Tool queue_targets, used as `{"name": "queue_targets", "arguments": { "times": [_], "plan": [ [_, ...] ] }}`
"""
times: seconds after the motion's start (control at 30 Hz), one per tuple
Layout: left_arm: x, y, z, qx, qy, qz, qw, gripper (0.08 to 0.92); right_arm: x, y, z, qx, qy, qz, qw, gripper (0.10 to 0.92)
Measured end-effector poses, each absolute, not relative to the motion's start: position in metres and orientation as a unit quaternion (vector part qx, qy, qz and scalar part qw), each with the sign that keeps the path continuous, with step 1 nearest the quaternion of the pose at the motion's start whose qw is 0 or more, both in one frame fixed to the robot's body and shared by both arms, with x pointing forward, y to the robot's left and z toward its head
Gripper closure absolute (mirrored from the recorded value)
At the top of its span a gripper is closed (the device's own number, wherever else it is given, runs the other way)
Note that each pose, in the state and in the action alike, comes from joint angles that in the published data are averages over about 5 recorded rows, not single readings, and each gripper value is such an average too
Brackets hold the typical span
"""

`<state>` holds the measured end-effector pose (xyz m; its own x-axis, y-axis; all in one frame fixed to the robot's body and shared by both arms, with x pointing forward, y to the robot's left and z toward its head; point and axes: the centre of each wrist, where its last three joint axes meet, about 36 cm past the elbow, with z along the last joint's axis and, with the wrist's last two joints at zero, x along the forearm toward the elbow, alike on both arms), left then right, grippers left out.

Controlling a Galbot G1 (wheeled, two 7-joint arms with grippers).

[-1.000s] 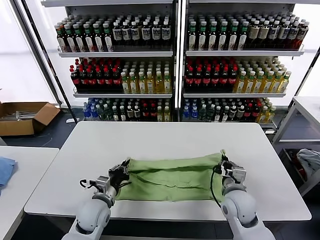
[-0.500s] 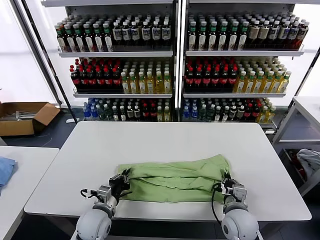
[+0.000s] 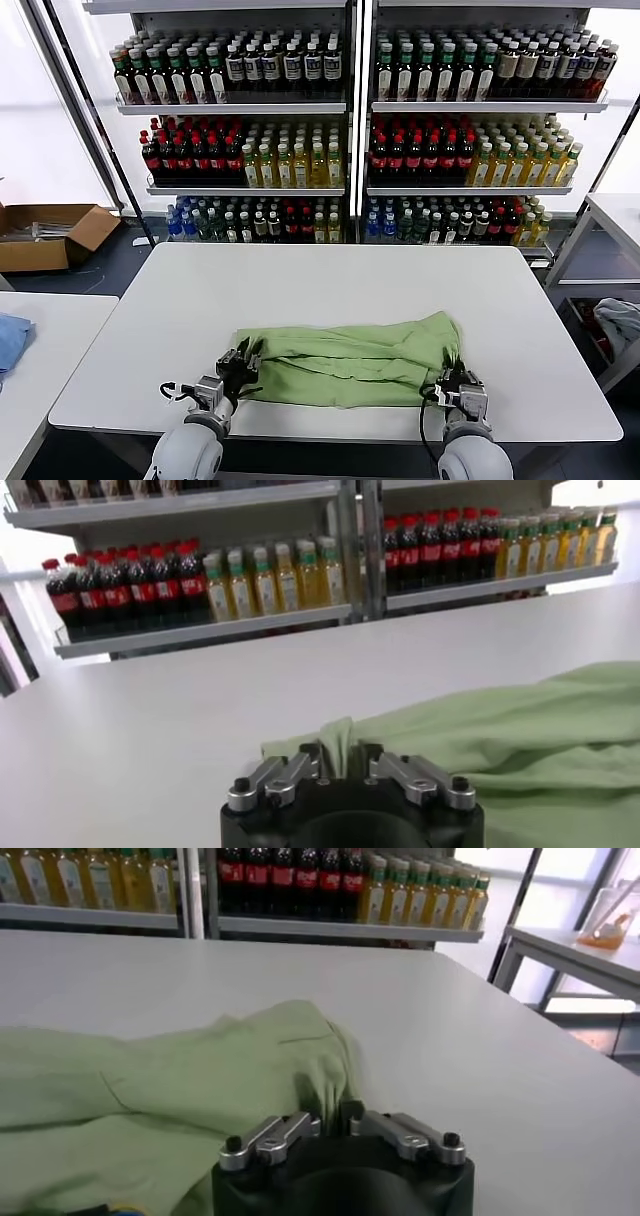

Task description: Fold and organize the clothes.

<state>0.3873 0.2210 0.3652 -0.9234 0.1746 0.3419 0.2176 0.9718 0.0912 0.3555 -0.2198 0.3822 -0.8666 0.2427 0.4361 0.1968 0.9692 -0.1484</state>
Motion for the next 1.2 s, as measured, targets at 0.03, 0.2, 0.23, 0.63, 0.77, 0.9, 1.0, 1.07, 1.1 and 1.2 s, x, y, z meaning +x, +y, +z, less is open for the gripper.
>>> {"name": "queue_targets", "arguments": {
  "times": [0.03, 0.2, 0.23, 0.63, 0.77, 0.9, 1.0, 1.07, 1.1, 1.2],
  "plan": [
    [0.387, 0.221, 0.366, -0.100, -0.979, -0.064, 0.166, 0.543, 0.354, -0.220, 0.383, -0.115, -0.965, 0.050, 0.229, 0.647],
    [0.384, 0.218, 0.372, -0.096, -0.981, -0.063, 0.156, 0.404, 0.343, -0.222, 0.389, -0.119, -0.971, 0.049, 0.203, 0.499],
    [0.384, 0.217, 0.373, -0.095, -0.981, -0.062, 0.155, 0.370, 0.341, -0.222, 0.391, -0.120, -0.972, 0.047, 0.197, 0.473],
    [0.369, 0.213, 0.383, -0.067, -0.985, -0.048, 0.153, 0.177, 0.323, -0.218, 0.421, -0.113, -0.985, 0.027, 0.126, 0.204],
    [0.366, 0.212, 0.381, -0.055, -0.984, -0.036, 0.163, 0.177, 0.320, -0.218, 0.425, -0.110, -0.987, 0.026, 0.115, 0.200],
    [0.367, 0.212, 0.379, -0.042, -0.984, -0.015, 0.173, 0.177, 0.316, -0.218, 0.429, -0.109, -0.988, 0.025, 0.108, 0.200],
    [0.369, 0.213, 0.376, -0.032, -0.983, 0.000, 0.181, 0.177, 0.313, -0.219, 0.430, -0.108, -0.988, 0.025, 0.104, 0.200],
    [0.371, 0.215, 0.374, -0.026, -0.982, 0.010, 0.186, 0.177, 0.311, -0.219, 0.431, -0.108, -0.989, 0.025, 0.103, 0.200],
    [0.372, 0.215, 0.373, -0.024, -0.982, 0.014, 0.189, 0.177, 0.310, -0.219, 0.431, -0.108, -0.989, 0.024, 0.102, 0.200],
    [0.375, 0.218, 0.369, -0.017, -0.980, 0.027, 0.198, 0.177, 0.308, -0.218, 0.432, -0.107, -0.989, 0.024, 0.100, 0.200]
  ]
}}
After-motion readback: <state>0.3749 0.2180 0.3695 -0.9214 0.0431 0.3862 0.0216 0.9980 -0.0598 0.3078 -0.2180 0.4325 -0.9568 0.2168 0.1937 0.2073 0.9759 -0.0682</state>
